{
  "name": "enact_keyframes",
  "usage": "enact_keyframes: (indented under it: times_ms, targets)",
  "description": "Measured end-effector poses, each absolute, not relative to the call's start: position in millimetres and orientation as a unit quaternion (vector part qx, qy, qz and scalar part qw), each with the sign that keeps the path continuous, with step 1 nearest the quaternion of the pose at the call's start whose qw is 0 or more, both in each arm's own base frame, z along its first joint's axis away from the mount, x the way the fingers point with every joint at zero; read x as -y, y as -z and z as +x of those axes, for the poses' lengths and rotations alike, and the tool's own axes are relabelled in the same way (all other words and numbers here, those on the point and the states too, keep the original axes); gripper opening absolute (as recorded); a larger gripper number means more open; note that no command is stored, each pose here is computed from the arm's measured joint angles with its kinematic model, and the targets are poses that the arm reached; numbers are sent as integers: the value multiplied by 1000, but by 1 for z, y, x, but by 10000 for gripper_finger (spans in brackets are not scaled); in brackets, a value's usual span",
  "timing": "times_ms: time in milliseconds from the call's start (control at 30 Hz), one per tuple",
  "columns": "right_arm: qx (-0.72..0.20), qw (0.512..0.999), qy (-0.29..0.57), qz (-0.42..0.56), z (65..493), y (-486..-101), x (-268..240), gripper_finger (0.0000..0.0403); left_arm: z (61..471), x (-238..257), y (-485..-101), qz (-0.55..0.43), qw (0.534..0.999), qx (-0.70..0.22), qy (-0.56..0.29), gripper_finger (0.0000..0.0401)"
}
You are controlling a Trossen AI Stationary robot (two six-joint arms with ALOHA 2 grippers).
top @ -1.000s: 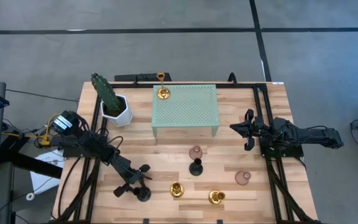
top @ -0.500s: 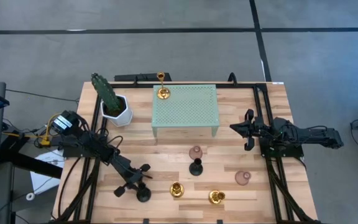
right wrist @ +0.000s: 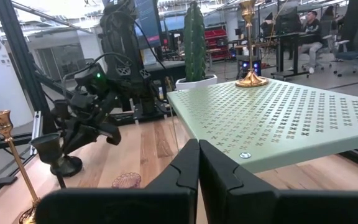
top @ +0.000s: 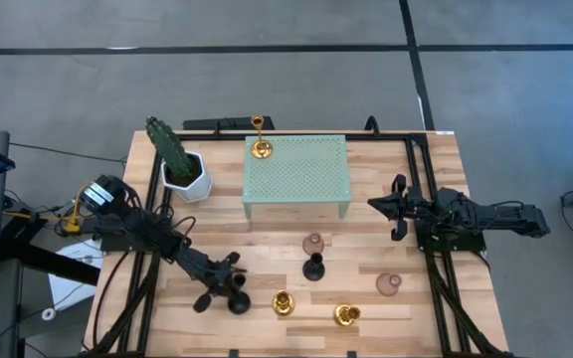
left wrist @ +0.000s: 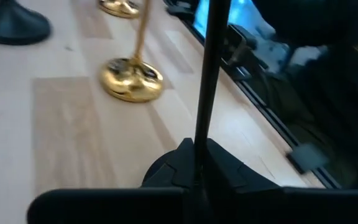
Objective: Pick & Place candle stick holders
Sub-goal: Put the left black candle holder on the shelf
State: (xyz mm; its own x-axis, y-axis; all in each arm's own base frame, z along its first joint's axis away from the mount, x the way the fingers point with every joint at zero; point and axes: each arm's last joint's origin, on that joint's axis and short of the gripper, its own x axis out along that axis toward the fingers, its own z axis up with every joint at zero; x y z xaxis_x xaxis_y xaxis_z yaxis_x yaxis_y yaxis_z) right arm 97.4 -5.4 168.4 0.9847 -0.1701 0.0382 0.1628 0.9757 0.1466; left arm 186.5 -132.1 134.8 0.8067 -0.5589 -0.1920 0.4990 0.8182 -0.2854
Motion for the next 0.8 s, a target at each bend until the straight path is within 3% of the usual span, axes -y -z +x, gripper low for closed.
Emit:
enact_keyframes:
  times_ms: [400,800]
  targets:
    - [24,994,82,64,97,-168,5,0,180,118,-163,-189,963,-134,136,12]
    - [24,994,81,63,97,-168,5,0,202,125,-242,-128,978,-164,33,12]
